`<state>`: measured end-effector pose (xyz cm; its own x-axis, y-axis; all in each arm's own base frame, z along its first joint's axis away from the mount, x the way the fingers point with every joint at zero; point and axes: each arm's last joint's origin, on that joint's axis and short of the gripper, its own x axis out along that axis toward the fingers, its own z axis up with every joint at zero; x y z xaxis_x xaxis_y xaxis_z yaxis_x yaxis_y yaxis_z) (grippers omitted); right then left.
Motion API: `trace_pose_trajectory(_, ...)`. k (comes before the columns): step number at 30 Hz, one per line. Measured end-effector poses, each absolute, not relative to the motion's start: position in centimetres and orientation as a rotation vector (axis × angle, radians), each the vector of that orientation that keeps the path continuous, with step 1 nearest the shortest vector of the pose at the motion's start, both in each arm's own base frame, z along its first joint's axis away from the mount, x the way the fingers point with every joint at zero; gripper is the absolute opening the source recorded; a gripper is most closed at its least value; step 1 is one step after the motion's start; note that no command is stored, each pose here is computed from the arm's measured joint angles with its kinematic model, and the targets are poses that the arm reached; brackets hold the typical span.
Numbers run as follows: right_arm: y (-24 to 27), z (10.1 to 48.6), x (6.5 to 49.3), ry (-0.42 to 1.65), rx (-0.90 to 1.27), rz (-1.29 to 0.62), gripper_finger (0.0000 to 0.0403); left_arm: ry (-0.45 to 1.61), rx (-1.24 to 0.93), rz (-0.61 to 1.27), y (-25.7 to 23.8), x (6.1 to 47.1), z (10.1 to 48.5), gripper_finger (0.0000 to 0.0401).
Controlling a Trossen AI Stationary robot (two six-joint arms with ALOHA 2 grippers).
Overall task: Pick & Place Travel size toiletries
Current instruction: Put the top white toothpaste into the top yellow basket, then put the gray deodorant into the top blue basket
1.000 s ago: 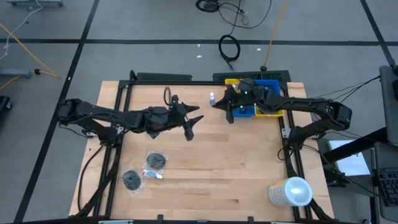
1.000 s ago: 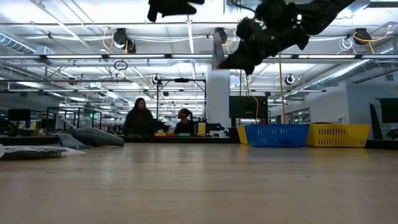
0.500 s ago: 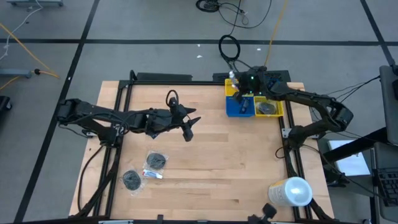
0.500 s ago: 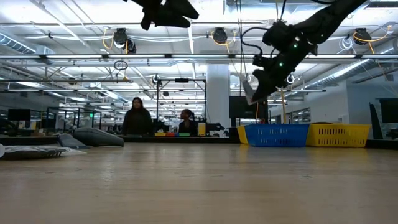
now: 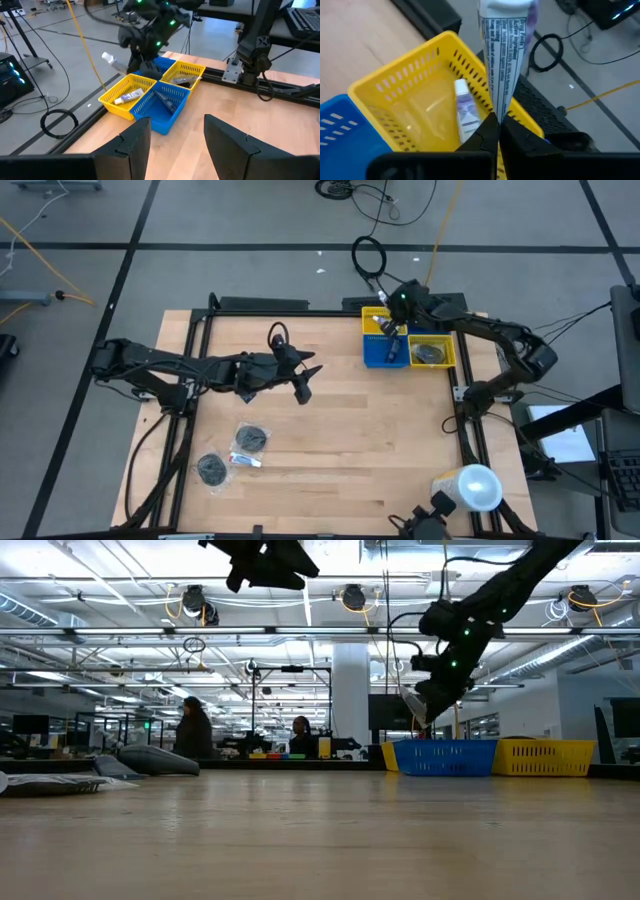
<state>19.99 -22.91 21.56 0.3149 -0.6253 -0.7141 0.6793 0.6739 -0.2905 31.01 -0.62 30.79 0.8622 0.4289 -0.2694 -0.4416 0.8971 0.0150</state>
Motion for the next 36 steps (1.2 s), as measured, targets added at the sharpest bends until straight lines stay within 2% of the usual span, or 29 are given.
trace_pose_trajectory(14, -24.2, 19.0, 20.6, 1.132, 0.013, -0.857, 0.0000, 0.374, -0.077, 0.468, -0.6, 30.6, 29.7, 0.0182)
trace_pose_trajectory(23, -24.2, 18.9, 20.6, 1.145, 0.009, -0.849, 0.0002, 0.393, -0.107, 0.474, -0.7, 30.5, 29.5, 0.0182)
trace_pose_trajectory(36, -24.2, 18.9, 20.6, 1.155, -0.015, -0.829, 0.0034, 0.472, -0.152, 0.501, -0.7, 30.0, 28.7, 0.0182)
